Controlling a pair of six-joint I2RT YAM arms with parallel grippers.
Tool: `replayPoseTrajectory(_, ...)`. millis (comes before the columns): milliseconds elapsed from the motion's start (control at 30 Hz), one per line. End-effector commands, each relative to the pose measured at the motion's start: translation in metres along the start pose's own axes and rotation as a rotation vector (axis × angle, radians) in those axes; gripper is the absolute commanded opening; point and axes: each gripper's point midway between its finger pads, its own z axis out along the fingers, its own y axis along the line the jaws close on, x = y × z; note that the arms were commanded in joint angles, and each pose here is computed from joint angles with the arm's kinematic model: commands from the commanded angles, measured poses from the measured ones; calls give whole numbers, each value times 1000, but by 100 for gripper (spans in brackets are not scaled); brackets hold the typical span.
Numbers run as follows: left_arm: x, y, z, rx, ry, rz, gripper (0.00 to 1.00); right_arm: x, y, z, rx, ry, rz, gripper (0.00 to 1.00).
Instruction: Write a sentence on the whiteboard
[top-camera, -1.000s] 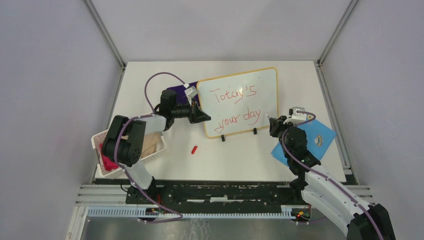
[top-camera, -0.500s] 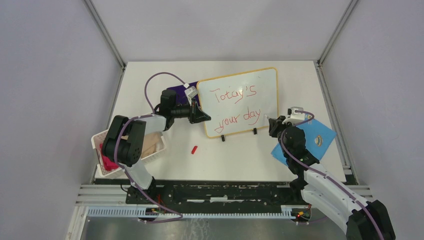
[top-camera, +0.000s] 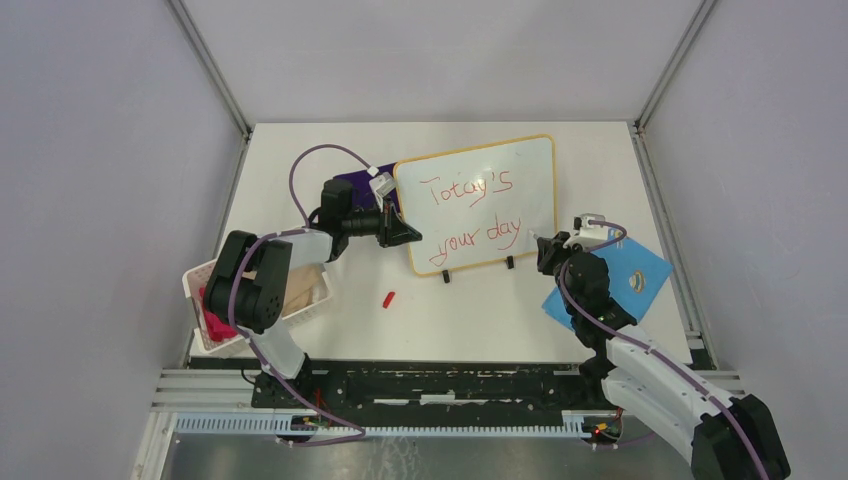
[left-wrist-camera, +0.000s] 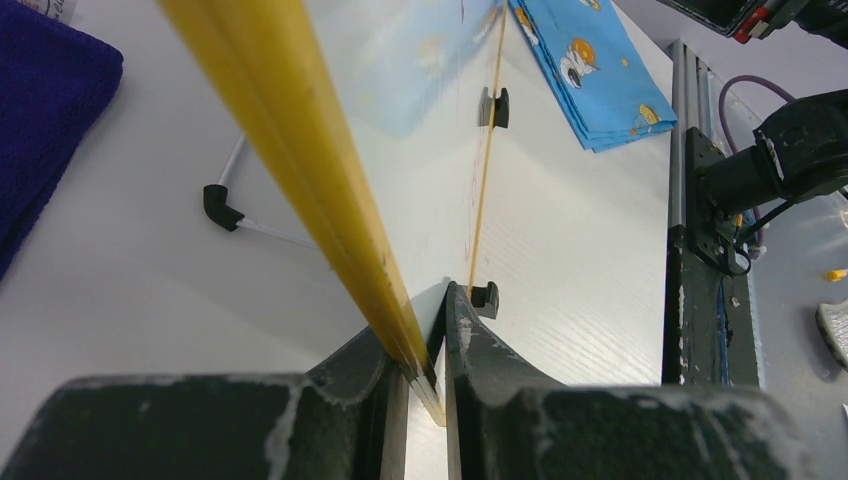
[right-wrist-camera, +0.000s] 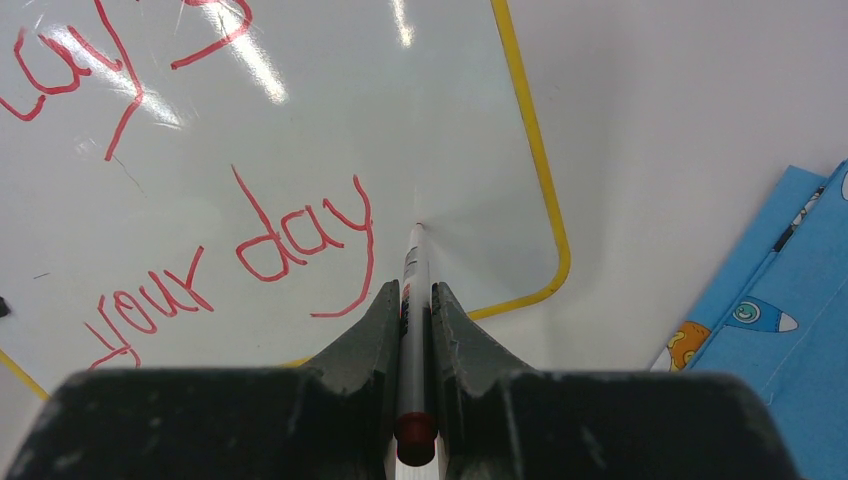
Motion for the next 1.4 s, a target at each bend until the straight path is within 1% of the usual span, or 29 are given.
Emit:
replayPoseTrajectory(0, 63, 32, 1, -173, 139, -44, 2, -10, 0, 3, 5, -44, 25, 0)
replayPoseTrajectory(867, 64, 31, 2, -172, 143, -42, 2, 2, -3, 5, 6, -11, 19, 0)
replayPoseTrajectory(1200, 63, 32, 2, -174, 142, -39, 2, -1, -5, 4, 16, -17, 18, 0)
replayPoseTrajectory(1367, 64, 32, 2, -178, 143, -41, 2, -12, -2, 1, 8, -41, 24, 0)
